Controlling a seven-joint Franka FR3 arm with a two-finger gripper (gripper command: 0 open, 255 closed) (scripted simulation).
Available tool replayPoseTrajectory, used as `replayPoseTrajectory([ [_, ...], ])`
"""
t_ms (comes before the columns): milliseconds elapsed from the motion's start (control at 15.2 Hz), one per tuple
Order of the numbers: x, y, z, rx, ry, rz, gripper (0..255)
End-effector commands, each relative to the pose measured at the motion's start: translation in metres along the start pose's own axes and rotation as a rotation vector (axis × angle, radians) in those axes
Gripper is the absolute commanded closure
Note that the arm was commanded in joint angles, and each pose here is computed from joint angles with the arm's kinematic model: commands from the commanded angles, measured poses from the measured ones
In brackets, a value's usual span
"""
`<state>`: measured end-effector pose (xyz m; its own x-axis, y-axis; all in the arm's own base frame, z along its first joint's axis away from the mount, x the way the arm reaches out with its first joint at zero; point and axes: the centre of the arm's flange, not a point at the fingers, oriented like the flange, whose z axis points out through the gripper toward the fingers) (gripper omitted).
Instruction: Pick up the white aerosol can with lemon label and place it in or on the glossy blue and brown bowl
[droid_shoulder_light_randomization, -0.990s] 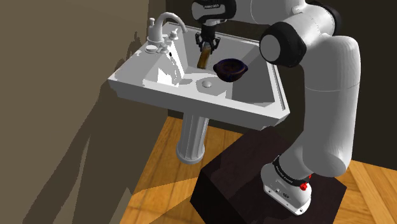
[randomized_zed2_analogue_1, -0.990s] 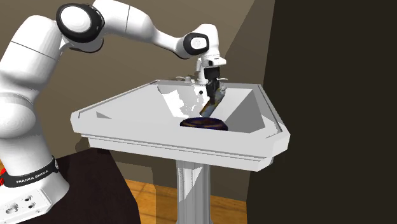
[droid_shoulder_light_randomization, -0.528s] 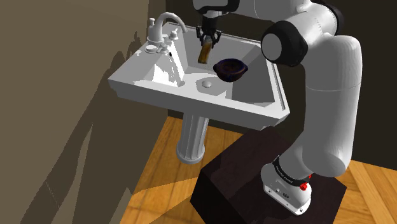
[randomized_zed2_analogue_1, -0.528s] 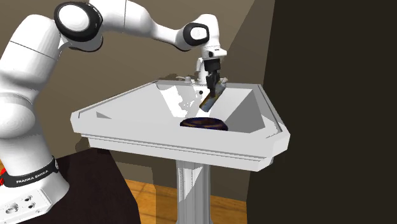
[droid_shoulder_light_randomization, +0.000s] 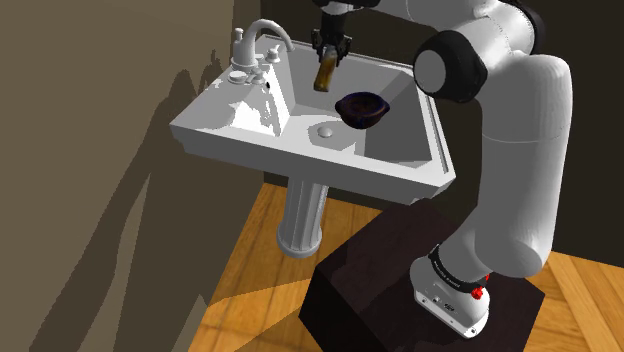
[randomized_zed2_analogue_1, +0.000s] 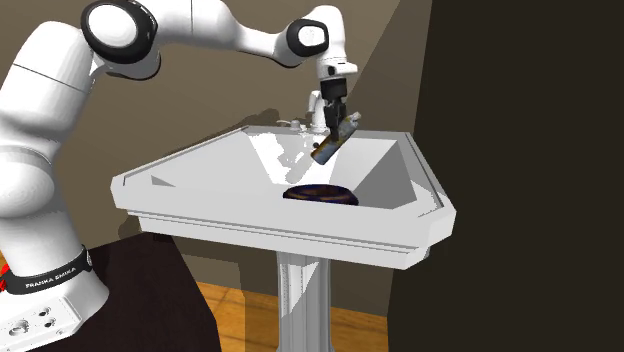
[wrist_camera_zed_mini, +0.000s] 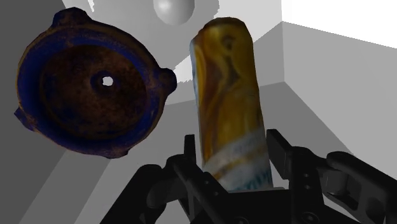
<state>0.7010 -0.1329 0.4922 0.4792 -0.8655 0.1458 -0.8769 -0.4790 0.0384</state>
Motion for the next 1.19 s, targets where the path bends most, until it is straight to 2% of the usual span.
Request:
replayPoseTrajectory([
  [0, 0.001, 0.021, -0.001, 0.0, 0.0, 0.0, 255],
  [660, 0.009, 0.156, 0.004, 0.0, 0.0, 0.0, 255],
  [1122, 0.004, 0.155, 0.041, 0.0, 0.0, 0.0, 255],
])
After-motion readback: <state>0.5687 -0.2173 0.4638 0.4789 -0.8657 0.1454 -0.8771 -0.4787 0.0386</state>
